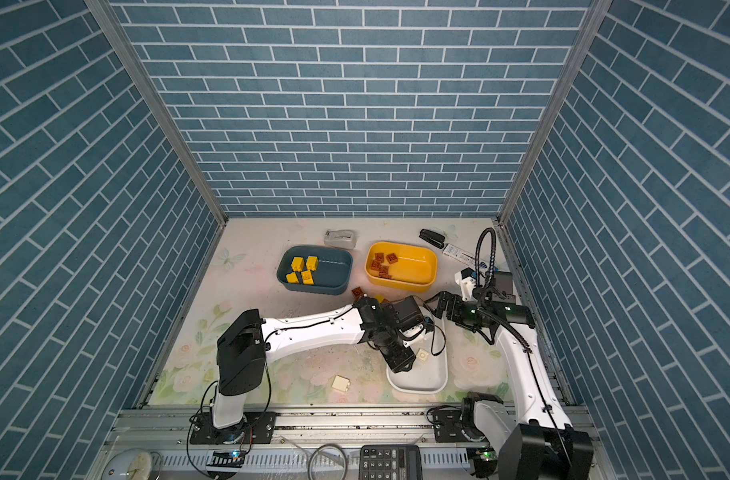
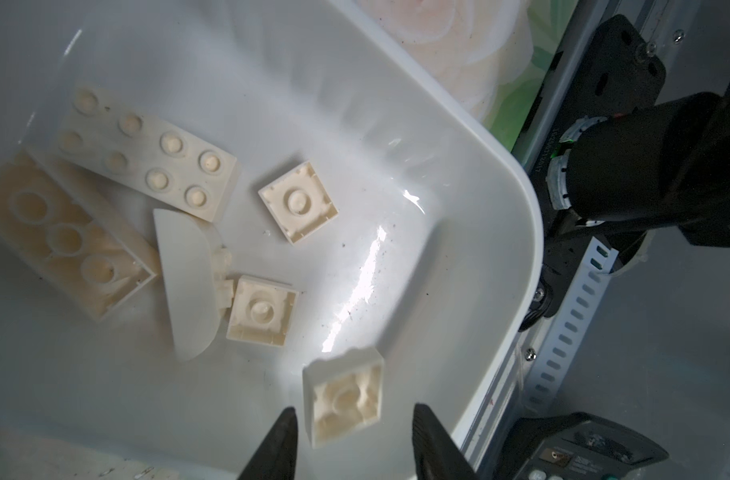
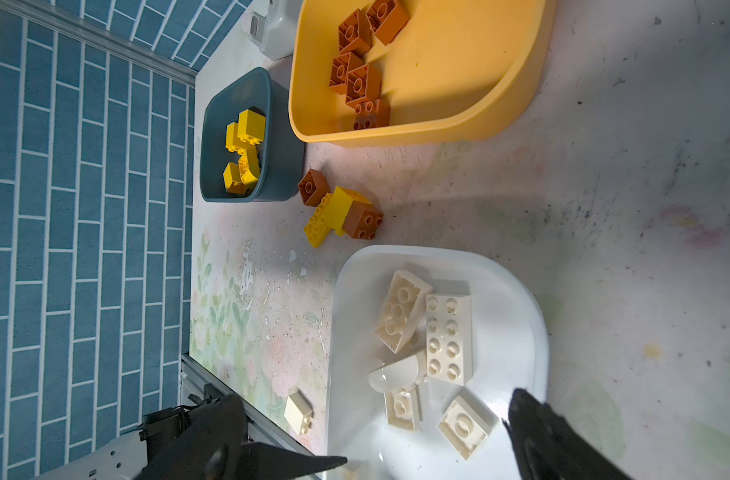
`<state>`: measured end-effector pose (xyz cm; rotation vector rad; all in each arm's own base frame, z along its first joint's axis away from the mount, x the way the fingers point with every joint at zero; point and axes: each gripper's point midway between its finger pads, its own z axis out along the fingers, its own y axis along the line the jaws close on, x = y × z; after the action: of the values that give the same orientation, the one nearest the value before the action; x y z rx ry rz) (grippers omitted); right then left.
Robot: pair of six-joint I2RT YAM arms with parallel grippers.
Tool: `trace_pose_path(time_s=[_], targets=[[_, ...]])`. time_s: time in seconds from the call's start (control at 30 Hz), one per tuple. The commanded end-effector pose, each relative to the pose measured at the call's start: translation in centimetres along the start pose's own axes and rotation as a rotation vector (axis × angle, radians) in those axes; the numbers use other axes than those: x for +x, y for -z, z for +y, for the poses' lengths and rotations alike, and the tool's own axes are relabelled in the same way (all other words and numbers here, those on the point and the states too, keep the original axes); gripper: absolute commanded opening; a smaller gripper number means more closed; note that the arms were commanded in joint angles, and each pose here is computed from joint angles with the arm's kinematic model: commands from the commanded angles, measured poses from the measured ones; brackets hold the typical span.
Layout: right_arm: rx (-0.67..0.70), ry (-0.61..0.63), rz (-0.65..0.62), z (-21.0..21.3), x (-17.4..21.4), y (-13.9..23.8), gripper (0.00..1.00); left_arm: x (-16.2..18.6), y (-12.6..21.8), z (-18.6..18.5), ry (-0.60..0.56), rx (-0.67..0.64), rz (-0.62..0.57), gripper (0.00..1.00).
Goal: Sort the legos into containers by color
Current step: 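Move the left gripper back toward the last white brick near the table edge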
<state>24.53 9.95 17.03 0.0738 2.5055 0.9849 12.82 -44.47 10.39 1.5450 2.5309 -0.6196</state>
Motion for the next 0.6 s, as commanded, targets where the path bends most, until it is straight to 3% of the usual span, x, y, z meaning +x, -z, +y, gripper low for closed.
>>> trace_pose_path(time_s=[0.0, 0.13, 0.3, 0.57], targets=[[0.011, 0.060, -0.005, 0.4, -0.6, 0.6, 0.99, 0.0, 1.7, -0.1, -0.027, -0.011, 0.001, 0.58], [0.000, 0.057, -0.002, 0.4, -0.6, 0.5, 0.99, 1.4, 3.3, 0.1, -0.009, -0.021, 0.021, 0.62], [-0.026, 0.051, 0.000, 0.7, -0.5, 0.2, 0.99, 5.8, 5.3, 2.4, 0.084, -0.103, 0.079, 0.66], [-0.102, 0.025, 0.006, 1.5, -0.1, -0.3, 0.99, 12.8, 5.3, 4.4, 0.124, -0.163, 0.140, 0.70]])
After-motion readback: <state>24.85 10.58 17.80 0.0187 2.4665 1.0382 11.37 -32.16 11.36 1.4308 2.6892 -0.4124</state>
